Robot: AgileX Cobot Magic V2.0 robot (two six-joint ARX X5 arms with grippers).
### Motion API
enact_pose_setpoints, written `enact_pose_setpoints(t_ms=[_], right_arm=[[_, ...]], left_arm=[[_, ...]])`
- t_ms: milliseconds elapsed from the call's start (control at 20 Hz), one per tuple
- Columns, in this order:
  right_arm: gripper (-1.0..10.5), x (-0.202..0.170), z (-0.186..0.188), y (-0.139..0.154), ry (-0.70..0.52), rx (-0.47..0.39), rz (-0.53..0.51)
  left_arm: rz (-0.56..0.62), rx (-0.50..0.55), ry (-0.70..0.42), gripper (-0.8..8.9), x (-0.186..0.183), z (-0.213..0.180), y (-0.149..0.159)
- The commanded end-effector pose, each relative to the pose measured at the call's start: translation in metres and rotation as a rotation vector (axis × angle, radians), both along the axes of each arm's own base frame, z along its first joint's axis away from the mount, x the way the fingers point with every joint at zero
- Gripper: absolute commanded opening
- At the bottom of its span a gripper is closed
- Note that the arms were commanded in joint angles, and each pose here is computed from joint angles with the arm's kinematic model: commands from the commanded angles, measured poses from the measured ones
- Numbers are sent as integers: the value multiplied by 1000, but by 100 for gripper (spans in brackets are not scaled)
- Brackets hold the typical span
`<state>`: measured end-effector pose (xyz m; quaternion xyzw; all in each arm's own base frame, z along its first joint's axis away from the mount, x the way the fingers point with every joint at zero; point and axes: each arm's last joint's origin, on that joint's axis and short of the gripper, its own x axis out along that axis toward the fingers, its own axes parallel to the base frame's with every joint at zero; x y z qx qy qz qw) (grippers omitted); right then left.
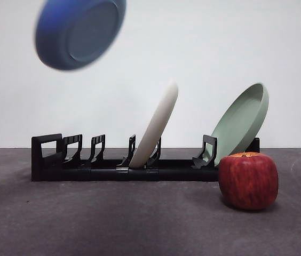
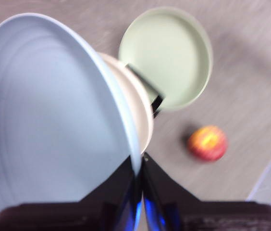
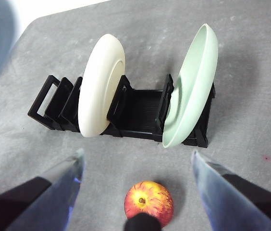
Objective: Take the blue plate from the plate rack,put the plate on the table,take the apple from the table,put the apple in the plate
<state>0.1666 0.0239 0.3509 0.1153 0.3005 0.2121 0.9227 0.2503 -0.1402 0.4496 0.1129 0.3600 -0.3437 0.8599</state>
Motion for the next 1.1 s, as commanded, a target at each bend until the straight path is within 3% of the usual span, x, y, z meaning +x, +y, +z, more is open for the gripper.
enact_pose_setpoints(t_ms=[50,400,500,700,850,1100], right_arm=[[378,0,1,0,-12,-4,6],[378,0,1,0,-3,-5,6],[379,-1,0,0,3,-6,6],[399,-1,0,0,12,-8,6],[649,-2,-1,0,21,-12,6],[660,-3,-4,0,53,-14,6]], left_arm=[[-59,35,-48,-9,-29,13,0],[-162,165,-29,-8,-99,14,-15],[-143,226,-21,-9,-113,0,-25],[-65,359,-45,-9,-128,-54,-52],[-90,368,-36,-9,-129,-107,-73],[-83,337,-25,-9,-122,-178,-89]])
